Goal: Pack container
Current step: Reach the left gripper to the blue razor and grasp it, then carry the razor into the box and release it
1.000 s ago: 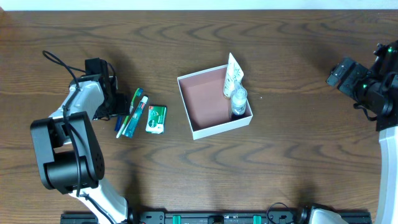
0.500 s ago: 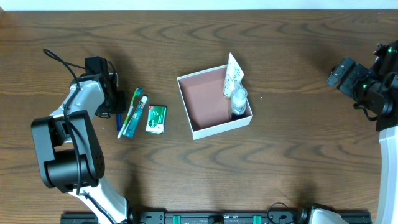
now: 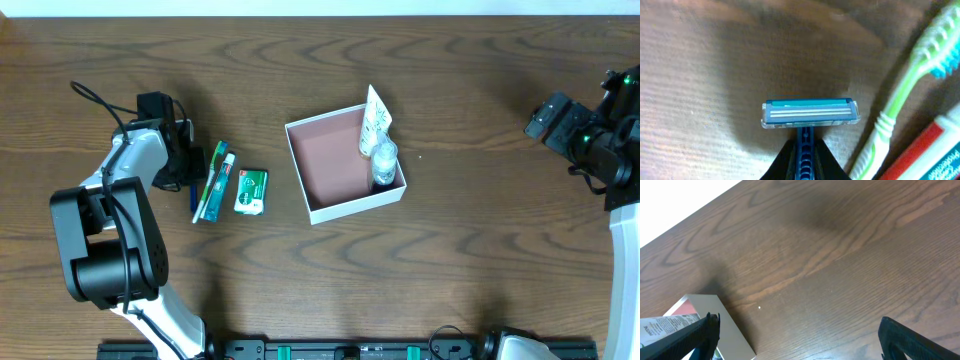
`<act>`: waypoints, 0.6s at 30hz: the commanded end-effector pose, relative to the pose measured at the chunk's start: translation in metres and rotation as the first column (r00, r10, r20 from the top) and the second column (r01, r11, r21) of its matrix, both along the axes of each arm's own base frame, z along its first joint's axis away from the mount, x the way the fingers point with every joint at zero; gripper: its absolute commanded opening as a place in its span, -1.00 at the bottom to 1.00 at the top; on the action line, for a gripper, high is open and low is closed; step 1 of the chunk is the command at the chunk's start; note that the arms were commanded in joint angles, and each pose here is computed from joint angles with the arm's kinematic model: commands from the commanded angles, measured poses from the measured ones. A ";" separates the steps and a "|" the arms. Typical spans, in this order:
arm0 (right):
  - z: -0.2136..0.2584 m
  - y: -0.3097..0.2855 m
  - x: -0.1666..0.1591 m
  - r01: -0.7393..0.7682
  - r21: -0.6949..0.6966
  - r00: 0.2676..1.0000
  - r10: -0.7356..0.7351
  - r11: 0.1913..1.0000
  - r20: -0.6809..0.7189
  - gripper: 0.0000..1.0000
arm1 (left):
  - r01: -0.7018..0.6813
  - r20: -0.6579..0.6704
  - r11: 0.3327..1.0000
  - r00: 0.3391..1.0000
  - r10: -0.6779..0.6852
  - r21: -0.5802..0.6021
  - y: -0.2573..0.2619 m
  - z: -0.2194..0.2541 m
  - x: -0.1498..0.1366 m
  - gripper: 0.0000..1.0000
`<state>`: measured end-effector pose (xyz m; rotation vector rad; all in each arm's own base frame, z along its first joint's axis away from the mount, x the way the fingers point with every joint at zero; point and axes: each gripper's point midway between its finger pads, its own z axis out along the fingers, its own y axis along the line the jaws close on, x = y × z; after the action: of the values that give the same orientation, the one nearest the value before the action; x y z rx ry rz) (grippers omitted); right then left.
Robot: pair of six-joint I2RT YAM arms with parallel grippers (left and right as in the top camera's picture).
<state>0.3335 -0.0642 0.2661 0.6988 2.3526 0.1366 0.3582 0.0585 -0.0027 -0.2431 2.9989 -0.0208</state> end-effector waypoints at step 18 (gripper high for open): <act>0.001 -0.002 0.001 0.010 0.008 1.000 -0.010 1.000 0.004 0.99 | 0.123 0.509 0.963 0.861 0.016 -0.239 -0.185 0.222 0.020 -0.88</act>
<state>0.3335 -0.0642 0.2661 0.6988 2.3526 0.1366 0.3801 -0.1064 0.2271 0.0133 2.4379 -0.3891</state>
